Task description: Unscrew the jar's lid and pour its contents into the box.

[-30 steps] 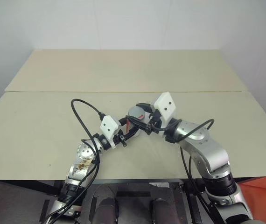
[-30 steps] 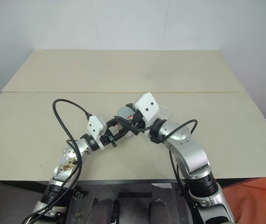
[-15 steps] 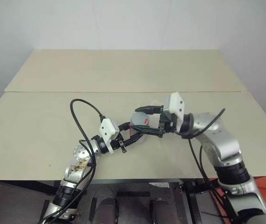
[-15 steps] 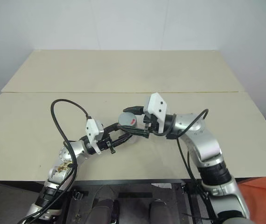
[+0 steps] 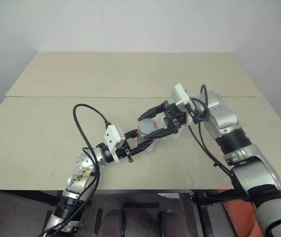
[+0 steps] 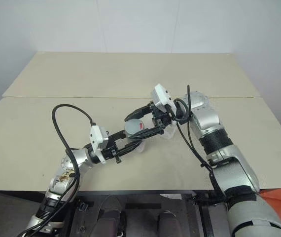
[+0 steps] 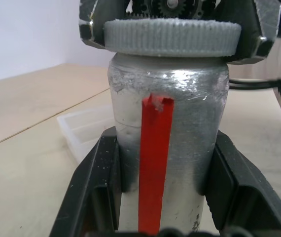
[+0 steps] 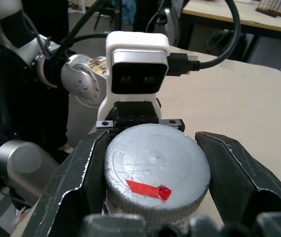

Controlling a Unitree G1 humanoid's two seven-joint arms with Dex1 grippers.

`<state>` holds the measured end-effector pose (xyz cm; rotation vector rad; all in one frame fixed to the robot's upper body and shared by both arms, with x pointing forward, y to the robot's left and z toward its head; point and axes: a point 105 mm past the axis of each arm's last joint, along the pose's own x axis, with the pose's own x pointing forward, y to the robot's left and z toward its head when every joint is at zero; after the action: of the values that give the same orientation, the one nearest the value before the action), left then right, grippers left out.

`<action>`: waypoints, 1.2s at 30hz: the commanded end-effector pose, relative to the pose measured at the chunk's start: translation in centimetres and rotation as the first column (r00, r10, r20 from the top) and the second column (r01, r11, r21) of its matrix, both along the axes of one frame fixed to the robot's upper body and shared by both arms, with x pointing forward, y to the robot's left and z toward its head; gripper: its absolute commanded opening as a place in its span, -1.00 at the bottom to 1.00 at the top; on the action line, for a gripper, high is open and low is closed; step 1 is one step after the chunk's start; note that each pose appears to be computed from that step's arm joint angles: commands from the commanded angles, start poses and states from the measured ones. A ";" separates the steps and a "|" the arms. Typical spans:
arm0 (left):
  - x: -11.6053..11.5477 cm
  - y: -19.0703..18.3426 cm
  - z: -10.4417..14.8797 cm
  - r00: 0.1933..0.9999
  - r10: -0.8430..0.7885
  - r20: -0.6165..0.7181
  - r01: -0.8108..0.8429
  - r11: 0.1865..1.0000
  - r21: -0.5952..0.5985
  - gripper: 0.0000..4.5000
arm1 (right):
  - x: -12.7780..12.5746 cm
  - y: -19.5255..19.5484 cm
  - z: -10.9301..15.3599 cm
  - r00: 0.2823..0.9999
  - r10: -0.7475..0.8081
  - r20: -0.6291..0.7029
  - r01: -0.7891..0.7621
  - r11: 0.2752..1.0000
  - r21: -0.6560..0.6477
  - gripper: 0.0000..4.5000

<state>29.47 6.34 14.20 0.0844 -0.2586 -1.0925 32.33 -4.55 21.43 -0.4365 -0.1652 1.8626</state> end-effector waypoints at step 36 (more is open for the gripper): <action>0.7 -0.5 1.3 0.995 0.072 0.063 -0.070 0.997 -0.037 -0.16 | -4.2 -0.7 2.7 0.776 -0.628 -0.054 0.601 0.711 0.366 0.99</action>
<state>30.10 5.82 14.32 0.0785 -0.2721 -1.0307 28.20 -5.40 23.06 -0.2202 -0.3322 1.1948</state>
